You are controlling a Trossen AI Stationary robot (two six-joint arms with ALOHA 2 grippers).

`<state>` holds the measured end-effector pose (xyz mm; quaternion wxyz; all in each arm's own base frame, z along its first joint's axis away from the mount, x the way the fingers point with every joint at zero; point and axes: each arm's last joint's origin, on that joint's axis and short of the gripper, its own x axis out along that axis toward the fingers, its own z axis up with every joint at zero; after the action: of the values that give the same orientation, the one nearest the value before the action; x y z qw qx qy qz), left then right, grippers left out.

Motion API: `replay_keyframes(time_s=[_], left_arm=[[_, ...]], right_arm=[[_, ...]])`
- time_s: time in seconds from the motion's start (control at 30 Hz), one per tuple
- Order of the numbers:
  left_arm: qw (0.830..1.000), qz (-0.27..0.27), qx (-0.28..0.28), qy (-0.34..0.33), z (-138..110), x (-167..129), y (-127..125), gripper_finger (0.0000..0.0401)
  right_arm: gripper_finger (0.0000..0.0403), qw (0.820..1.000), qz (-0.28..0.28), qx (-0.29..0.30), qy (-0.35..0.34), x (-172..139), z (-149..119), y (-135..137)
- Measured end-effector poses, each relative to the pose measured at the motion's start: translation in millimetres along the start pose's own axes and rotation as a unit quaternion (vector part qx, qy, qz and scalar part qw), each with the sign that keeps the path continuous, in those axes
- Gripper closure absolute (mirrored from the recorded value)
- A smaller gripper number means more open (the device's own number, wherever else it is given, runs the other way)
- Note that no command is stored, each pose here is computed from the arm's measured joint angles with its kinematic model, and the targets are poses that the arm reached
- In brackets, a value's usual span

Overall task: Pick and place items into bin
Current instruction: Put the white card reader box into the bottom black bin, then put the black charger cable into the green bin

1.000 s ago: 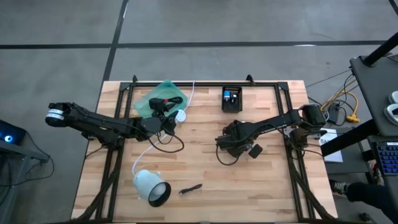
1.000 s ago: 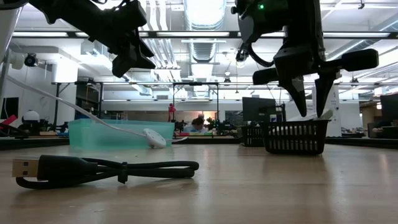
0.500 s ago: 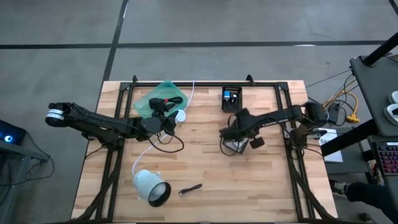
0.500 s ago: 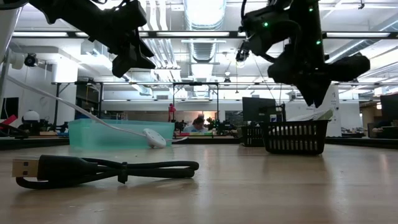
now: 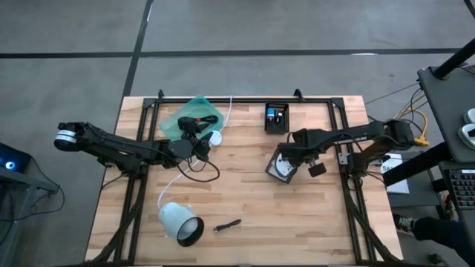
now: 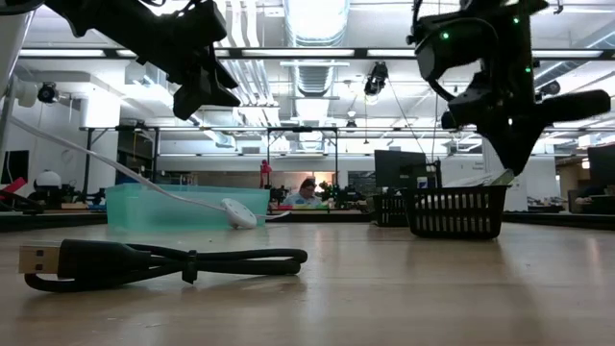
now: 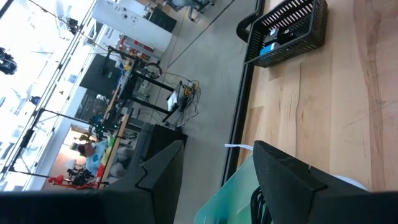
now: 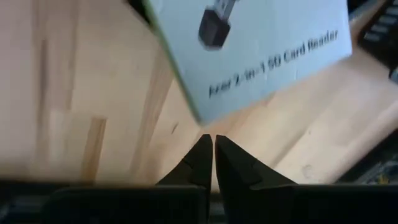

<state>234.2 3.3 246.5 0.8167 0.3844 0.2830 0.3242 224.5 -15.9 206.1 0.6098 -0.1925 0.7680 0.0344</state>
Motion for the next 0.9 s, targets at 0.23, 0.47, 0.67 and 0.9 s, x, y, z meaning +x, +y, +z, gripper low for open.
replay_keyframes(time_s=[0.23,0.47,0.67,0.9], left_arm=[[1.0,0.0,0.0,0.0,0.0,0.0,-0.1,0.0223],[1.0,0.0,0.0,0.0,-0.1,0.1,-0.2,0.0223],[1.0,0.0,0.0,0.0,-0.1,0.1,-0.2,0.0223],[1.0,-0.001,0.0,0.0,-0.2,0.1,-0.3,0.0223]], right_arm=[[0.0394,0.999,-0.041,0.006,-0.004,6.9,-7.7,1.0],[0.0394,0.996,-0.063,-0.012,-0.056,4.0,5.0,-4.7],[0.0394,0.993,-0.077,-0.009,-0.091,-6.8,12.5,-10.5],[0.0394,0.989,-0.106,0.013,-0.105,-18.6,14.6,-16.0]])
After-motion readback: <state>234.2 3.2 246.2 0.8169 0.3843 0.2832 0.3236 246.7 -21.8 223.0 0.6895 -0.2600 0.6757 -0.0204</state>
